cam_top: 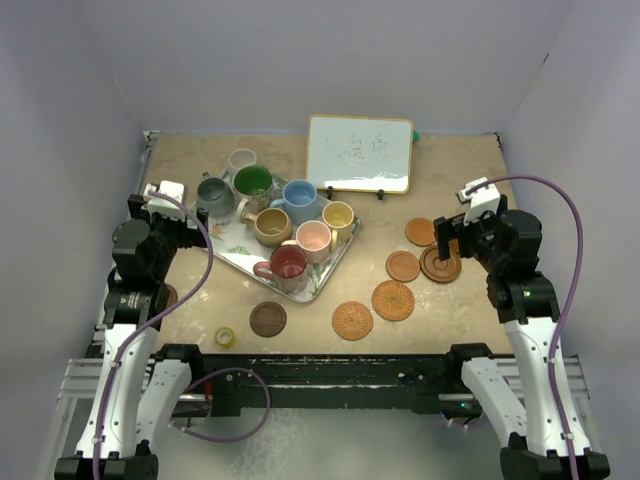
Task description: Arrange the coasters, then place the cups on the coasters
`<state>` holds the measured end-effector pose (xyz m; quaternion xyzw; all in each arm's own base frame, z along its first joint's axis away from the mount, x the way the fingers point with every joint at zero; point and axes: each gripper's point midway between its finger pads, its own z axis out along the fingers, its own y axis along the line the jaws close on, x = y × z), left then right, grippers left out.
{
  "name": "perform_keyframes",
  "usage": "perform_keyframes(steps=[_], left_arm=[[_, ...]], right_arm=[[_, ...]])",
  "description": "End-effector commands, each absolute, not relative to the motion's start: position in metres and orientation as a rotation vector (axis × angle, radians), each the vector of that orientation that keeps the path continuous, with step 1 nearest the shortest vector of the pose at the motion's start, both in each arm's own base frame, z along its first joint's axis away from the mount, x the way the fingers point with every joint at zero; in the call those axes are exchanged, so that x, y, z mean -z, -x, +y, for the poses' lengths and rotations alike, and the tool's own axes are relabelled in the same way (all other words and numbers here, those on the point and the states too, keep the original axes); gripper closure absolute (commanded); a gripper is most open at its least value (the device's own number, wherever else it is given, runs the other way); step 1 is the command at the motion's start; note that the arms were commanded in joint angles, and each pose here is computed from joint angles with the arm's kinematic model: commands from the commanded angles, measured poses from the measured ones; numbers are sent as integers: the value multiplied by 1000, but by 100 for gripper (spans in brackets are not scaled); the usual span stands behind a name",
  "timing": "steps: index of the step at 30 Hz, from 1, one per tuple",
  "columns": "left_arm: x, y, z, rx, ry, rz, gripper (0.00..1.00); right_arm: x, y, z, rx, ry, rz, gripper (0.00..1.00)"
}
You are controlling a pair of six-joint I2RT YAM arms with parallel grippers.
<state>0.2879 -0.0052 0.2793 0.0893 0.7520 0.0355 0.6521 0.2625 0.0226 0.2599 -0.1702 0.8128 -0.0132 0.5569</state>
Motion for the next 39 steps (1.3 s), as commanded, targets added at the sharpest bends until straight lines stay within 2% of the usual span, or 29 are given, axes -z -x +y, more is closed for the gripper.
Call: perform_keyframes(steps=[1,15,20,27,30,39], left_arm=[[-298,-290,-5,-87,-210,1636,4],[-309,-287,-6,-82,-205,1624,4],[-297,-299,-1,-153,-285,1667,4],[-219,-347,22,-296,-419,1955,1],[-195,-366,28,-257,-438,2018,0],[-131,-410,67,-124,-476,2211,7]], right_arm=[[-263,-264,26,16,423,1897,0],[-267,-264,21,52,420,1890,0],[-266,-271,16,81,426,1939,0],[-246,-275,21,44,474,2040,0],[-242,-276,25,23,483,2046,0],[-235,-273,28,2,495,2057,0]])
